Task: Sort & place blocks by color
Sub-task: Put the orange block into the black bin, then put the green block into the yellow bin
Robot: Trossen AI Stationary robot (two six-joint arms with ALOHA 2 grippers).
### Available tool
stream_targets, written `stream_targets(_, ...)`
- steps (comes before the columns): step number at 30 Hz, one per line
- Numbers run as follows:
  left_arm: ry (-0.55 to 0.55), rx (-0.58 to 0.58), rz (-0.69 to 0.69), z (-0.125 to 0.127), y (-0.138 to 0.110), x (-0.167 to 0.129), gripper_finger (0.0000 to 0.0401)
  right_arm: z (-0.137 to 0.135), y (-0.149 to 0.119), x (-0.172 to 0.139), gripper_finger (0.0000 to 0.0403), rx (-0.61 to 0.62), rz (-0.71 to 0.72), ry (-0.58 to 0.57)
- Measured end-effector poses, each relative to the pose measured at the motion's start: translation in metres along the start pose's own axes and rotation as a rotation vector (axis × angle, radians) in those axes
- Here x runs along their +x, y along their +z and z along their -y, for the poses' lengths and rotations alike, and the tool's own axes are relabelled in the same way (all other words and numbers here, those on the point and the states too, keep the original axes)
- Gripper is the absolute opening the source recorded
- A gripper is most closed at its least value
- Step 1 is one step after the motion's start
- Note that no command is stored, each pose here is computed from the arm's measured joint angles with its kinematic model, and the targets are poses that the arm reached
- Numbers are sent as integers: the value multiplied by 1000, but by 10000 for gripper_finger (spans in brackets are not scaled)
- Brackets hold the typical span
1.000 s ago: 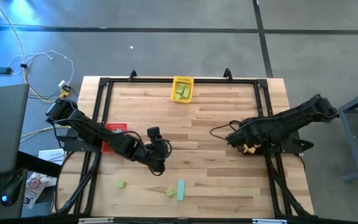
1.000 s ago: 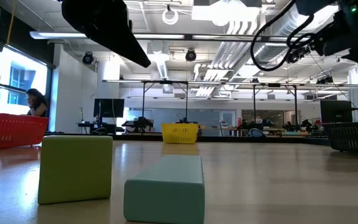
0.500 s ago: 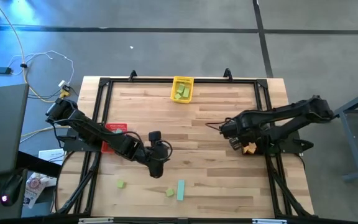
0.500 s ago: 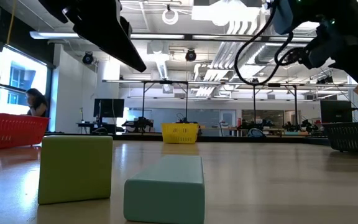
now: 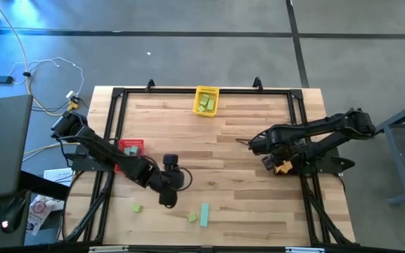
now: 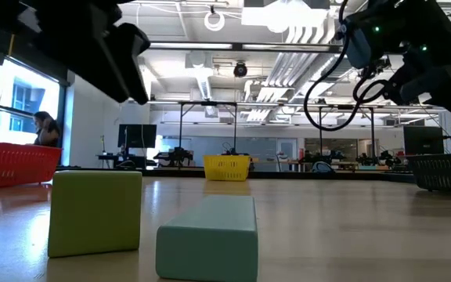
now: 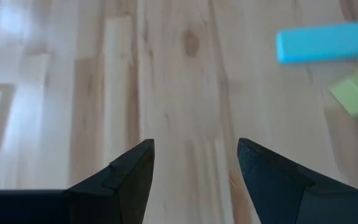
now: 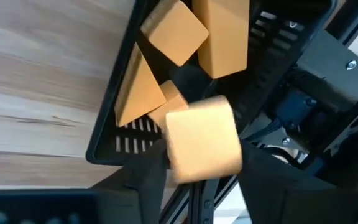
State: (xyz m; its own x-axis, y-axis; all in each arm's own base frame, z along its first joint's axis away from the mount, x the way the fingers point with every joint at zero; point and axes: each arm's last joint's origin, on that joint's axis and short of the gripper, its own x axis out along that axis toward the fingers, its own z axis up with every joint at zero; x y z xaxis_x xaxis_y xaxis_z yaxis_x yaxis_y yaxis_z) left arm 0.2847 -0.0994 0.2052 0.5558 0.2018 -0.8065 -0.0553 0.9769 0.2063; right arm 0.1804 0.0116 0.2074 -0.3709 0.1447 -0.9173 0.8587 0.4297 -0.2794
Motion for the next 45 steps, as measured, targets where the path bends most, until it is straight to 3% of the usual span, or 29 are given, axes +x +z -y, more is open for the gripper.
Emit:
stream_targets(3,-23,11,-28,5,-4,-2,216,0,0,-1,189,-13,12,1)
stream_targets(9,-36,8,-105,10,-14,-11,216,0,1,-1,194,-15,41,-15)
stream_targets(20,-66,-59,-206,12,-26,-54,216,1,2,-4,197,11,112,-14)
stream_targets(29,-75,-145,-283,29,-46,-76,216,-12,6,-44,197,5,354,127)
stream_targets(37,-100,-391,-323,47,-56,-87,216,-25,11,-80,197,-30,618,280)
stream_targets(45,-106,-727,-427,60,-66,-97,216,-35,14,-90,197,-109,727,366)
